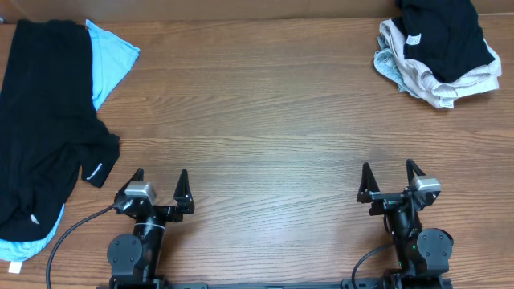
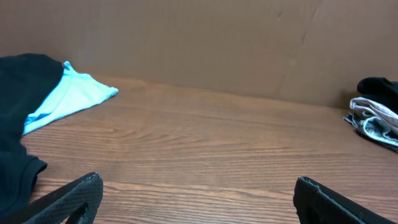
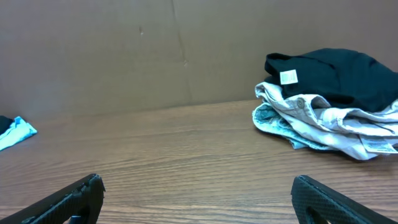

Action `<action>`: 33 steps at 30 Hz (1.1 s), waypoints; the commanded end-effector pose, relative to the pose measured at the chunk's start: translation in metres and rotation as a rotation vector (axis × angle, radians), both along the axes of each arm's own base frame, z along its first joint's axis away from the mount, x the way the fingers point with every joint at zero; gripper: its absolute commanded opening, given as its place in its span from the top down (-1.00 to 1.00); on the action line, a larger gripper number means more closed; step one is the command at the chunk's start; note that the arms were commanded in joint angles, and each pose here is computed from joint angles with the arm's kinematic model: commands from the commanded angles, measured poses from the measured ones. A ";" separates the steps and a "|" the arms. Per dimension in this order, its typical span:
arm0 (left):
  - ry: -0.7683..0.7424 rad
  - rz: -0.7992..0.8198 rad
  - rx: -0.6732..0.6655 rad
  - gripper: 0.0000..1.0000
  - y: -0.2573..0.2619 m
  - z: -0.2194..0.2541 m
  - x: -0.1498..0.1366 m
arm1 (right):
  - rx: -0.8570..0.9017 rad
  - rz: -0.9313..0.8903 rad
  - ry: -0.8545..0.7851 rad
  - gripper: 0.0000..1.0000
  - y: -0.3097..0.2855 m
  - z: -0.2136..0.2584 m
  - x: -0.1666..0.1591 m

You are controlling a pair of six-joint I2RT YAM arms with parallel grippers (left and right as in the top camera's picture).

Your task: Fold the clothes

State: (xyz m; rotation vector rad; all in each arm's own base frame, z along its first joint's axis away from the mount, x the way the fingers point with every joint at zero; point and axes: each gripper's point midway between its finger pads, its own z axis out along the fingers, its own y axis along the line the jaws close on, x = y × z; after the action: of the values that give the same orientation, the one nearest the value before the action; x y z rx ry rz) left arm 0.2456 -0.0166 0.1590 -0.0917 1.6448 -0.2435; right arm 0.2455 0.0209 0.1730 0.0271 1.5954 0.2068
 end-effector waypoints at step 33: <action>0.071 0.011 0.165 -1.00 0.006 0.104 -0.001 | 0.000 0.243 -0.083 -1.00 0.041 0.120 -0.012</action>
State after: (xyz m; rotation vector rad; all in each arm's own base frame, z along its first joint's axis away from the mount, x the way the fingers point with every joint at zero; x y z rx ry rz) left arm 0.2377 -0.0173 0.2434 0.0066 1.7135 -0.1548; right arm 0.2310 0.0592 0.2727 -0.1679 1.5007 0.3784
